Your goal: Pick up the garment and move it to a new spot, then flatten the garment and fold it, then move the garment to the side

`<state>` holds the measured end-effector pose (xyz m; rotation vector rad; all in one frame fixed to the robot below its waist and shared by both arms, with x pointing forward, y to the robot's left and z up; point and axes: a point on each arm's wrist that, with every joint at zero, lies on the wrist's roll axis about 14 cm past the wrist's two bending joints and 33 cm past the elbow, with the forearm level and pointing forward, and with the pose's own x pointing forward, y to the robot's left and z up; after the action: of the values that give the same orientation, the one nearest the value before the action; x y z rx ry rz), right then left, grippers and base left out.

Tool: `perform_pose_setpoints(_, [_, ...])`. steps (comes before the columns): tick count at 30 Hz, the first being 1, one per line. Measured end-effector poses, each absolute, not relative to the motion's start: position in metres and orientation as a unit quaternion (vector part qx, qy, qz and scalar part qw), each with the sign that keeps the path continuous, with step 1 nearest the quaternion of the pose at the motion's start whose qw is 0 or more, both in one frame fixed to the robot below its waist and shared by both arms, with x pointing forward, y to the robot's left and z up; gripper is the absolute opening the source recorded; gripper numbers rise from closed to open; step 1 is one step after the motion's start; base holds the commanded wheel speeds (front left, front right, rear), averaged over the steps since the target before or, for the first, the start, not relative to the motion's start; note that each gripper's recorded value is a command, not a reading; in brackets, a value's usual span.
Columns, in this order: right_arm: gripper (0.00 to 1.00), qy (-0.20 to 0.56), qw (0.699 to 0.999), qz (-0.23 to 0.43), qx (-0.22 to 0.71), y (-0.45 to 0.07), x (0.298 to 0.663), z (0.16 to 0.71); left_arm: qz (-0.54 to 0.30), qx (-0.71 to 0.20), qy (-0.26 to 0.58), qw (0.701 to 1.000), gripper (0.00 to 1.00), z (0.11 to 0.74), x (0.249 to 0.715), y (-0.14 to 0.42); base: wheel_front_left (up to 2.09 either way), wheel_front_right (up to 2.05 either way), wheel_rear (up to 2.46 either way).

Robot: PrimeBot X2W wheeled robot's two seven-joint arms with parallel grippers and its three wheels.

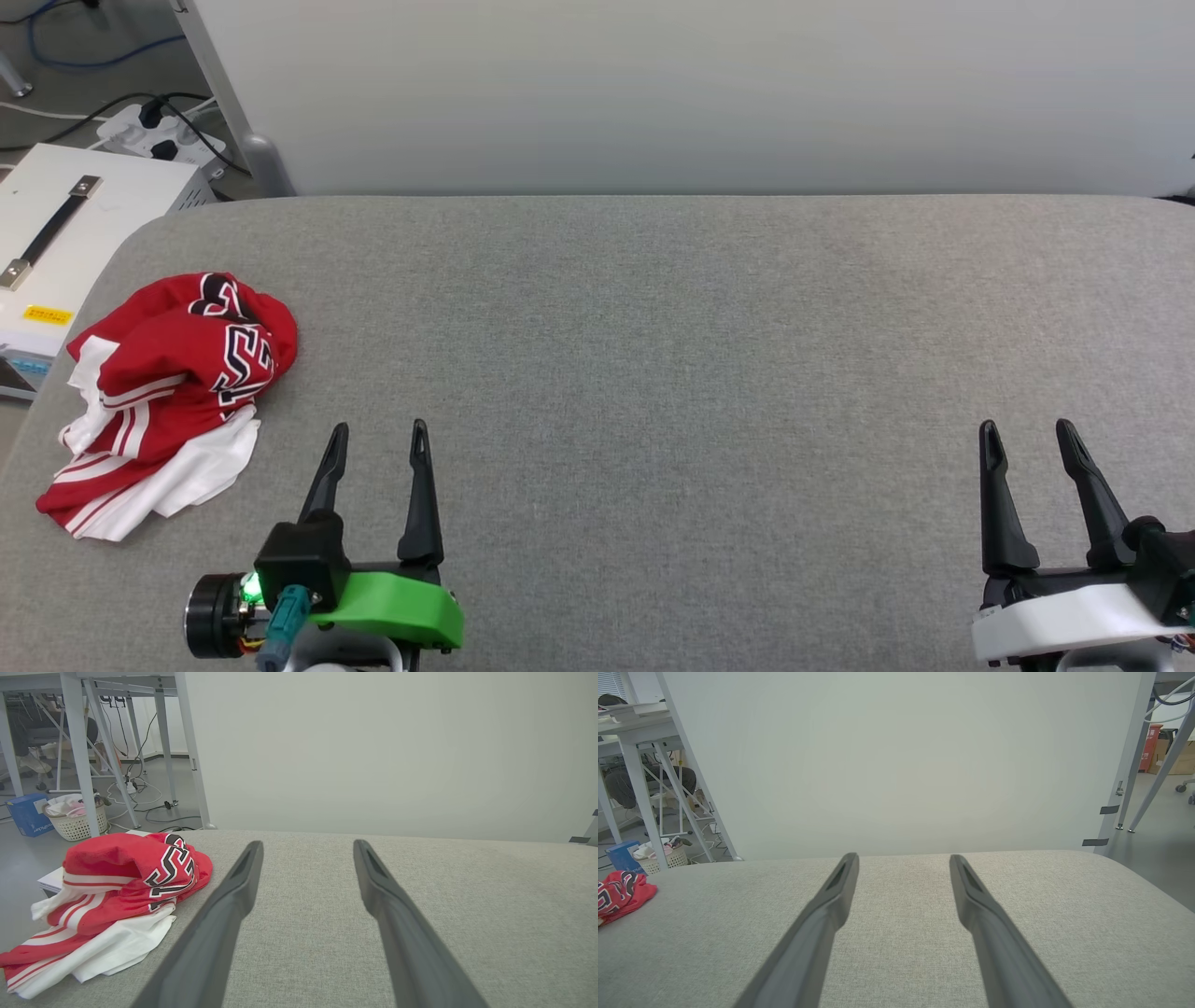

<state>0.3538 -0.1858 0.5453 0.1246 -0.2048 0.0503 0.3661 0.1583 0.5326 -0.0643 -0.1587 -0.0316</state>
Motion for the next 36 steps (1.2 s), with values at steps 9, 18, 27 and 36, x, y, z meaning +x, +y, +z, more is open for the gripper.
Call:
perform_pose_setpoints(9, [1.0,-0.099,0.993,0.028,0.063,-0.184,0.356,0.543,-0.012,-0.035,-0.074,0.997,1.0,0.529,0.365,0.161,0.0,0.0,0.0])
perform_pose_setpoints(18, [1.0,-0.095,0.992,0.046,0.064,-0.172,0.362,0.541,0.007,-0.034,-0.069,0.997,1.0,0.526,0.362,0.173,0.0,0.0,0.0])
perform_pose_setpoints(27, [1.0,-0.088,0.991,0.083,0.065,-0.147,0.374,0.537,0.051,-0.042,-0.065,0.996,1.0,0.523,0.351,0.2,0.0,0.0,0.0])
perform_pose_setpoints(36, [1.0,-0.079,0.986,0.132,0.071,-0.114,0.388,0.532,0.11,-0.038,-0.062,0.991,1.0,0.521,0.331,0.236,0.0,0.0,0.0])
